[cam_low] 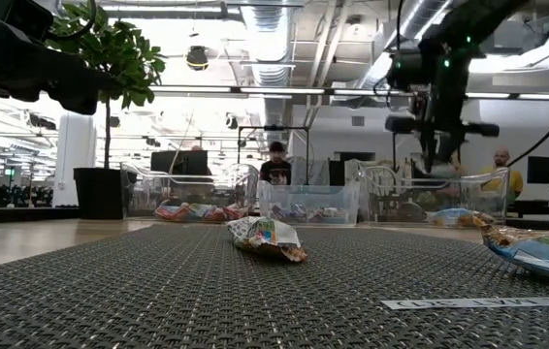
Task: Pick and place Granola Bars by type
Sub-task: Put the orange granola bar into the right transparent bin
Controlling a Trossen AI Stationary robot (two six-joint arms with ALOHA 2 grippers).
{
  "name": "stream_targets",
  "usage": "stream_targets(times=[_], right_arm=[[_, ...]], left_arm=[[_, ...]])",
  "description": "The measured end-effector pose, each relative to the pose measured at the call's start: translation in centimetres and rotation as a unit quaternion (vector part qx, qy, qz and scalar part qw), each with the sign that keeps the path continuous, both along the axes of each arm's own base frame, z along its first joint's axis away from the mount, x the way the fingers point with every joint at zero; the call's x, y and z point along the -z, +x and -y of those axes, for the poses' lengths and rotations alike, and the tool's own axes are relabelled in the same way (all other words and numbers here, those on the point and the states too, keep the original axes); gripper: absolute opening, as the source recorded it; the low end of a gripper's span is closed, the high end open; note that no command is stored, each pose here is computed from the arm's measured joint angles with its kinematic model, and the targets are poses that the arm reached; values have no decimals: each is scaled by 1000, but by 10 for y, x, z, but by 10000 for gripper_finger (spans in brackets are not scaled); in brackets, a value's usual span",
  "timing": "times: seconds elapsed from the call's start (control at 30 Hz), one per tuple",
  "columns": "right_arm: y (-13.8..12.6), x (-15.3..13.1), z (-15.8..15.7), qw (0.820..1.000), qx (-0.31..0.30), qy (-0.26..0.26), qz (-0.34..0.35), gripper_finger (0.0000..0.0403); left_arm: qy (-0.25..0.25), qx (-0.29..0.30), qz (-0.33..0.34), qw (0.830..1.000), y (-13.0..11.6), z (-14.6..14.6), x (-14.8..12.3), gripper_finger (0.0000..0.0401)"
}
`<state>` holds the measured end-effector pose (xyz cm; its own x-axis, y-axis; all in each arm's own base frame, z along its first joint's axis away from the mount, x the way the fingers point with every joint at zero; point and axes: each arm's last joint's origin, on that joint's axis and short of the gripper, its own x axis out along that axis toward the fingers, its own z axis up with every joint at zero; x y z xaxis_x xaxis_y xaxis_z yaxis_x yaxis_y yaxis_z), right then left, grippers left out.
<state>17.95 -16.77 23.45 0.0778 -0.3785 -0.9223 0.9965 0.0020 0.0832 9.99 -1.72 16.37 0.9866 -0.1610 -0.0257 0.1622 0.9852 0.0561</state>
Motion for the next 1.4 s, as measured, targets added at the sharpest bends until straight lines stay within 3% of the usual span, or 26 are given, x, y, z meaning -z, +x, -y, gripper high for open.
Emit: stream_targets(times=[0.27, 0.47, 1.07, 1.4], right_arm=[[3, 49, 13, 997, -20, 51, -53, 53], [12, 67, 27, 997, -38, 60, -31, 53], [8, 73, 36, 998, -2, 61, -24, 54], [7, 74, 35, 997, 2, 68, -28, 100]], left_arm=[[0, 0, 0, 1000, 0, 0, 0, 184], [0, 0, 0, 1000, 0, 0, 0, 184], [0, 0, 0, 1000, 0, 0, 0, 184], [0, 0, 0, 1000, 0, 0, 0, 184]])
